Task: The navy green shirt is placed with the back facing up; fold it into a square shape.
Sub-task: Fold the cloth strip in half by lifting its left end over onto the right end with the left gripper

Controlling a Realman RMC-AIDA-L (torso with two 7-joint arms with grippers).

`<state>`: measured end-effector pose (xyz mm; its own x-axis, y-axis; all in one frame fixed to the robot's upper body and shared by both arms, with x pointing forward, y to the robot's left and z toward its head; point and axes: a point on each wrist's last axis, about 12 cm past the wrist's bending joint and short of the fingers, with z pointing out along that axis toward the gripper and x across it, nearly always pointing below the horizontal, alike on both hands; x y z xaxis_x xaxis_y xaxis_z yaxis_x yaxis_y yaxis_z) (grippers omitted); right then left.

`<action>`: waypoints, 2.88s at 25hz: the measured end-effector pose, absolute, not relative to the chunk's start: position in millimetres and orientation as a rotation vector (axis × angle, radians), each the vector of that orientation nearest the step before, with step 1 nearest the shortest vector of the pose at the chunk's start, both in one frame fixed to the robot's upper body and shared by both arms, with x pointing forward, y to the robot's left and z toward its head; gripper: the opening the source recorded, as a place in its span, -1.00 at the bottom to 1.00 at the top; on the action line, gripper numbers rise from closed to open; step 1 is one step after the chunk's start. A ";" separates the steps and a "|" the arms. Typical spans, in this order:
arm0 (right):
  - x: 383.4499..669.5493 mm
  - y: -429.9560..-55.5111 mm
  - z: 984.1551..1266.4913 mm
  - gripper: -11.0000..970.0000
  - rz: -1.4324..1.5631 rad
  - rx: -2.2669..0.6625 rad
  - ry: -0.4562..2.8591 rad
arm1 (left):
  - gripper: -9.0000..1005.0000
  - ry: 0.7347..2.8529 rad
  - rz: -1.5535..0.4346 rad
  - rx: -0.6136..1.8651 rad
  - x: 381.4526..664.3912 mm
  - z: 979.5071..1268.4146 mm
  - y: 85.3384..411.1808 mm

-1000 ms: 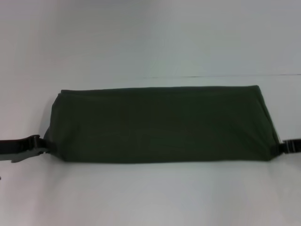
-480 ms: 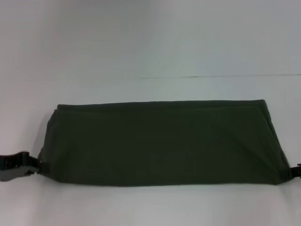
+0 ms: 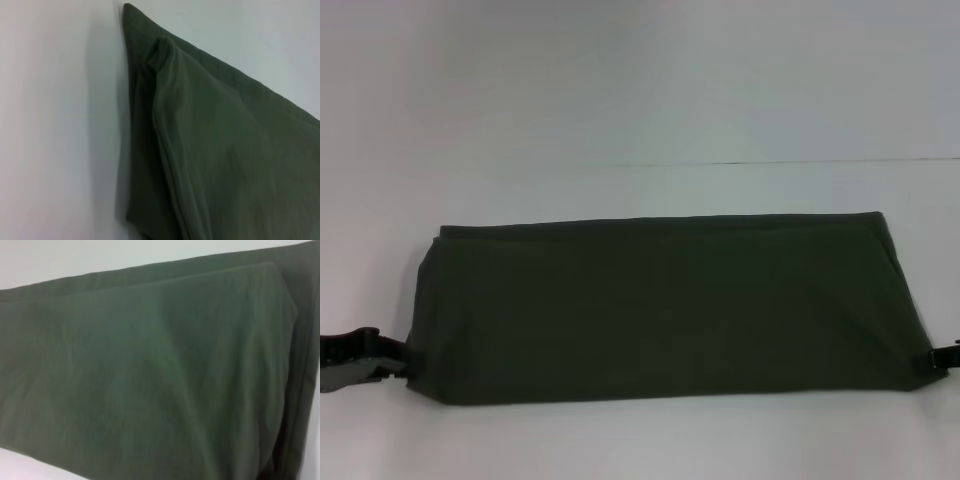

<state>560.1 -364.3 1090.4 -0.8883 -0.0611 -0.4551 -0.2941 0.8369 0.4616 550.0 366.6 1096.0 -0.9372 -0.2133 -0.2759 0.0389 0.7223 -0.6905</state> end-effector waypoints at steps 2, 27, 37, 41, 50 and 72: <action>560.5 -364.5 1091.8 -0.57 0.753 -0.263 2.583 | -0.78 2.591 -1.051 -0.133 549.9 1096.2 366.6; 563.7 -369.3 1143.3 0.83 0.878 -0.458 2.012 | 0.77 2.398 -1.102 -0.271 571.9 1119.2 373.2; 521.4 -348.3 1115.7 0.83 0.859 -1.024 1.662 | 0.78 2.439 -1.198 -0.357 561.9 1117.6 372.0; 509.7 -343.6 1111.8 0.82 0.864 -1.159 1.553 | 0.78 2.477 -1.194 -0.438 555.2 1115.1 378.0; 503.7 -340.9 1105.2 0.81 0.844 -1.261 1.515 | 0.78 2.506 -1.206 -0.665 536.8 1099.8 388.9; 500.2 -342.9 1104.9 0.81 0.851 -1.297 1.497 | 0.78 2.546 -1.201 -0.787 532.6 1067.1 373.1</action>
<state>500.2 -342.9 1104.9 0.0099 -0.3195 -0.9475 -0.9776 0.1963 -0.0764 532.6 373.1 1067.1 -0.8330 -0.5525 0.0297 -0.3744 0.5234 -0.7654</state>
